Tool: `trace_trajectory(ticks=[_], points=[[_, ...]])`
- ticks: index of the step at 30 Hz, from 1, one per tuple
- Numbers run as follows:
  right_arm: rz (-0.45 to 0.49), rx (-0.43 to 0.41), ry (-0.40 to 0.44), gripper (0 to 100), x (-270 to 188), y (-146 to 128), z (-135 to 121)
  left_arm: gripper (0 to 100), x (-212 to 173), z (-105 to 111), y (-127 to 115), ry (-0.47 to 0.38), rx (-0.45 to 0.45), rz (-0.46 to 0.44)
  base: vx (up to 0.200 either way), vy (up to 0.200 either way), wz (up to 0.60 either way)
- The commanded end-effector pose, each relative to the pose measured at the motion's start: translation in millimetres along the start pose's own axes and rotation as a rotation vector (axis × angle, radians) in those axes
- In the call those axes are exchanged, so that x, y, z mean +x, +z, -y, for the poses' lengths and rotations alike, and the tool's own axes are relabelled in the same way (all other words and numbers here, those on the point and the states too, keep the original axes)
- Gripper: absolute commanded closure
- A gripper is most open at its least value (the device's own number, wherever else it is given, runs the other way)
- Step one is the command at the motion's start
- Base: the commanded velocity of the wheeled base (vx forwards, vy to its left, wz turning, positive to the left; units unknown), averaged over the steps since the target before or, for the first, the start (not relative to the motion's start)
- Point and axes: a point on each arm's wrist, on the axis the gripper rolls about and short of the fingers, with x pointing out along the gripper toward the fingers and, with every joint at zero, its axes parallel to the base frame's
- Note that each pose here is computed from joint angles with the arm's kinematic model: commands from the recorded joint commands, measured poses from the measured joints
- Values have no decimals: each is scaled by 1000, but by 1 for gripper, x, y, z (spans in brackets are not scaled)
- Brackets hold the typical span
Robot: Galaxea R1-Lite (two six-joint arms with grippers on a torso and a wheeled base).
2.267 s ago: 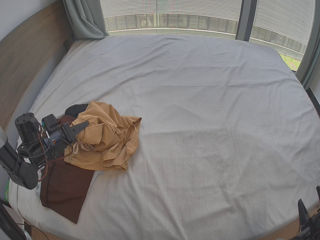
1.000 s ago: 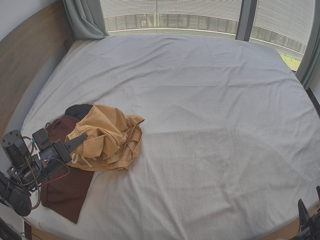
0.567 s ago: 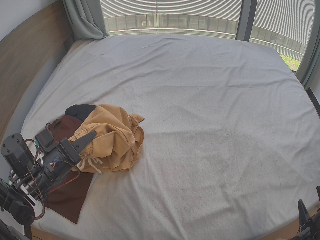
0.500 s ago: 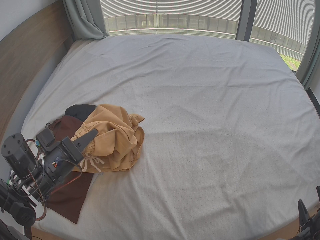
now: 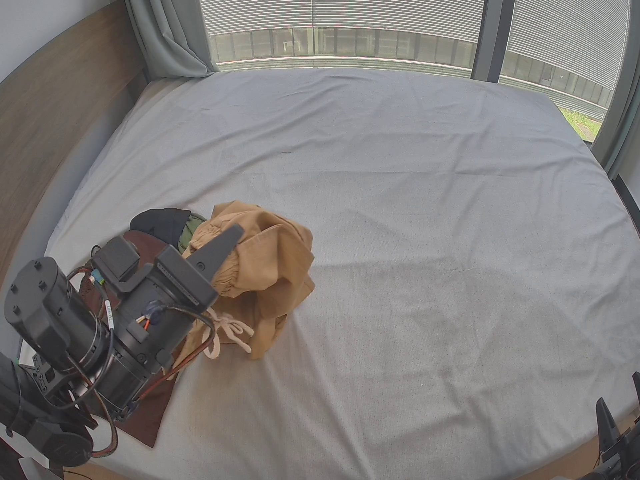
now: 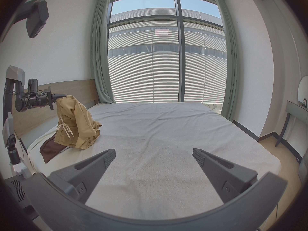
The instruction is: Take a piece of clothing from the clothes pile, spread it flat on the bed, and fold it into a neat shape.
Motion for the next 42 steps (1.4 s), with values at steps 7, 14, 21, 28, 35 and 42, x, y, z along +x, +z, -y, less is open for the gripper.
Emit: trace_trajectory(ticks=[7, 14, 21, 28, 35, 42], points=[[1, 0, 1, 0, 0, -5, 0, 100, 11, 31, -15, -113, -47, -40, 0, 0, 0], [1, -2, 1, 0, 0, -5, 0, 100, 25, 40, -34, -148, -60, -88, 0, 0, 0], [1, -2, 1, 0, 0, -5, 0, 100, 46, 43, -64, -159, -96, -156, 0, 0, 0], [1, -2, 1, 0, 0, -5, 0, 100, 66, 38, -84, -145, -119, -183, 0, 0, 0], [1, -2, 1, 0, 0, -5, 0, 100, 71, 40, -102, -163, -150, -241, 0, 0, 0], [1, -2, 1, 0, 0, -5, 0, 100, 68, 71, -110, -290, -244, -305, 0, 0, 0]])
